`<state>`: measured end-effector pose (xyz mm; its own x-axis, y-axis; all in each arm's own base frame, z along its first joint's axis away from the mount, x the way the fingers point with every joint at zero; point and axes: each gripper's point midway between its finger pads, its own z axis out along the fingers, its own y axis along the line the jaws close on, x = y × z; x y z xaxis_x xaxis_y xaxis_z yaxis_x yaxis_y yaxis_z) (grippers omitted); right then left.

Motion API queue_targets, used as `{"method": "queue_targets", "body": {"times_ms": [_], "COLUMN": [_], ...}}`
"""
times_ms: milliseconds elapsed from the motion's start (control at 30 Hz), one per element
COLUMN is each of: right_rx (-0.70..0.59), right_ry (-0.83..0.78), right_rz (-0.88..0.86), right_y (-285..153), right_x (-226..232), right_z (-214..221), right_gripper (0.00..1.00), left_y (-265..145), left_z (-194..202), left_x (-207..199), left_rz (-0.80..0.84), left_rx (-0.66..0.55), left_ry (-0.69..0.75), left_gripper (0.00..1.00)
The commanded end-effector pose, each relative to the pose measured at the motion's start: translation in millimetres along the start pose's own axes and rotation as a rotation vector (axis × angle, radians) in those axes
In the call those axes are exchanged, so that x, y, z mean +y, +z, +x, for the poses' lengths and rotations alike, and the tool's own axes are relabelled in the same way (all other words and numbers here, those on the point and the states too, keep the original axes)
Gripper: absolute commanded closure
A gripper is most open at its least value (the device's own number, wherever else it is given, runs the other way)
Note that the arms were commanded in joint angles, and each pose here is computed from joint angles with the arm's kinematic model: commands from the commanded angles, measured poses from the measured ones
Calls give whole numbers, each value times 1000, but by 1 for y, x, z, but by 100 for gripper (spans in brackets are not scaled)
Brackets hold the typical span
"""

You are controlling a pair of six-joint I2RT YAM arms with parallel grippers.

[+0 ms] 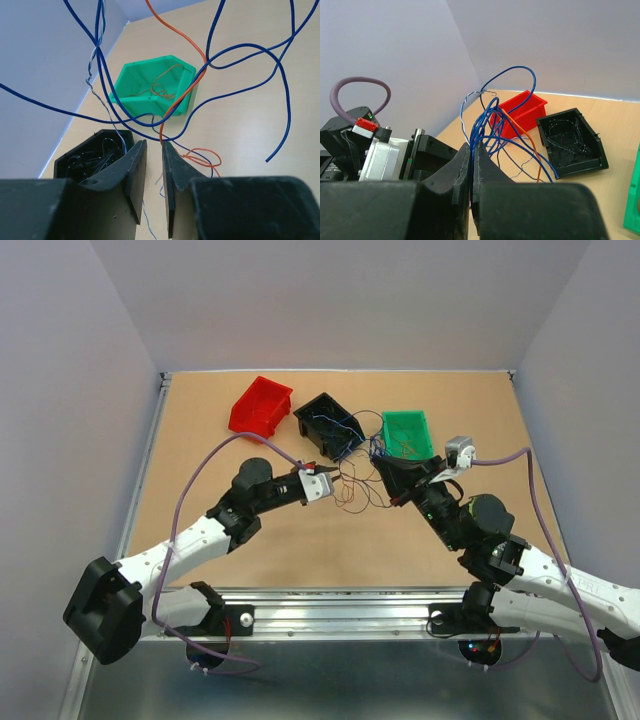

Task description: Untangle the cables

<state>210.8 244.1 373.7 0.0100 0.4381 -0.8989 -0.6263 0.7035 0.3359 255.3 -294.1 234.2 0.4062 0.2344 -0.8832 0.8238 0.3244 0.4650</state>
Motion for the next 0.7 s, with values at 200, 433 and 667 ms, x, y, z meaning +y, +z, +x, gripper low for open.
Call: {"method": "queue_targets", "body": {"times_ms": [200, 433, 667], "right_rx": [-103, -99, -94], "right_ry": [51, 50, 53], "right_rz": [-28, -27, -36], "right_y": [2, 3, 5], "right_x": [10, 10, 12], "right_z": [-34, -32, -31], "right_gripper": [99, 99, 99], "left_y": [1, 0, 4], "left_z": [-35, -43, -47], "left_x": [-2, -3, -1], "left_rz": [4, 0, -15], "left_rx": [-117, -135, -144], "left_ry": [62, 72, 78], "left_gripper": [70, 70, 66]}}
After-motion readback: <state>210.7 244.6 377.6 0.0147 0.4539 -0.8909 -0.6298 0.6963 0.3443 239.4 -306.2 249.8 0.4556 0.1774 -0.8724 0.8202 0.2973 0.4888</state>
